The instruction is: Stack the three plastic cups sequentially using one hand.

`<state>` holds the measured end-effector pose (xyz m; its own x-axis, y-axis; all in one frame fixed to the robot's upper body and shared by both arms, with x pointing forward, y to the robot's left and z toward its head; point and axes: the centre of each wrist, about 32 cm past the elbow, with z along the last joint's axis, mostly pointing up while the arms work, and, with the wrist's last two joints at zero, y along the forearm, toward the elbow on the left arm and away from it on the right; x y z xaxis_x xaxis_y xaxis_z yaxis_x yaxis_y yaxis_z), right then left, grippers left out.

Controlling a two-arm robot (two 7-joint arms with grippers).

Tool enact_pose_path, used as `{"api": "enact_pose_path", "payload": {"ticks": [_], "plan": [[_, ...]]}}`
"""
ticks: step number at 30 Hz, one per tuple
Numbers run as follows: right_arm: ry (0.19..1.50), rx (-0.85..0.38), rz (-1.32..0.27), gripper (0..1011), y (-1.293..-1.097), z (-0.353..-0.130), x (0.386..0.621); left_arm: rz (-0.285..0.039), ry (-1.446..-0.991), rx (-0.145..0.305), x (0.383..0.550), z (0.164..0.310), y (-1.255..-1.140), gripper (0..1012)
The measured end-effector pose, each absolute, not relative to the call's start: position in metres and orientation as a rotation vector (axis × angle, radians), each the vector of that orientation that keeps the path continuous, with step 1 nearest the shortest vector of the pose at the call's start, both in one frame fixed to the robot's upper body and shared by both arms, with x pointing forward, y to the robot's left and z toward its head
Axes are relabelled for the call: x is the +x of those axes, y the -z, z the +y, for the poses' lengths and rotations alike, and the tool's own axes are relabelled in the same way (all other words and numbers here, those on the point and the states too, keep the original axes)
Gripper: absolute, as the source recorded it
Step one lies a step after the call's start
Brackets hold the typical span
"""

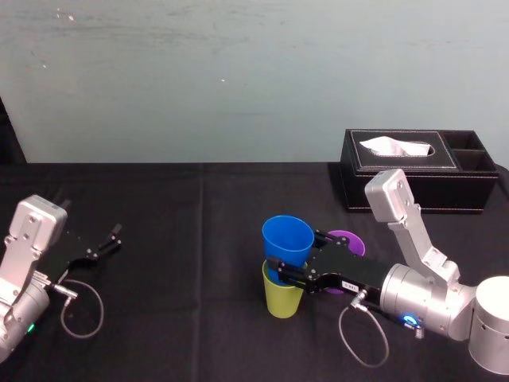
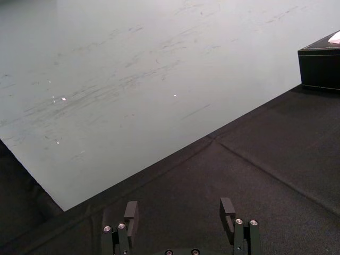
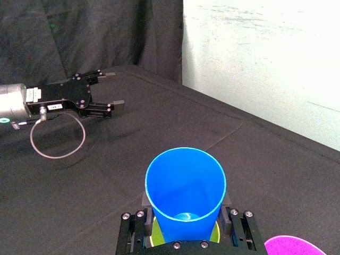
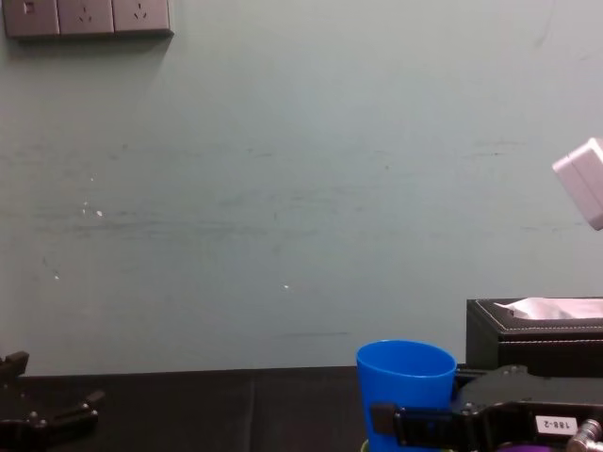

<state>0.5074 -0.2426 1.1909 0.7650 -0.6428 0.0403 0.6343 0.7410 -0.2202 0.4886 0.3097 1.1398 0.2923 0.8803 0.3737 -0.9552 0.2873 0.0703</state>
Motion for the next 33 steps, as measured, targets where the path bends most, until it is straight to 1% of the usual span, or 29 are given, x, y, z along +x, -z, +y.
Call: {"api": "enact_pose_path", "payload": {"ticks": [10,16,17,20,21,33], "plan": [[0.700,-0.227,0.039,718,-1.1914,-0.2425,0.5074,-0.285,-1.248,0.304,0.4886,0.3097,-1.1398,1000],[0.700,-0.227,0.038,870,-1.1919,-0.2425,0.5075,-0.285,-1.248,0.304,0.4886,0.3096,-1.1398,1000],[0.700,-0.227,0.038,915,-1.1919,-0.2425,0.5075,-0.285,-1.248,0.304,0.4886,0.3096,-1.1398,1000],[0.700,-0.227,0.038,958,-1.1921,-0.2425,0.5075,-0.285,-1.248,0.304,0.4886,0.3096,-1.1398,1000],[0.700,-0.227,0.038,1000,-1.1922,-0.2425,0.5075,-0.285,-1.248,0.304,0.4886,0.3097,-1.1398,1000],[0.712,-0.218,0.028,1002,-1.1937,-0.2432,0.5065,-0.285,-1.248,0.304,0.4886,0.3097,-1.1398,1000]]}}
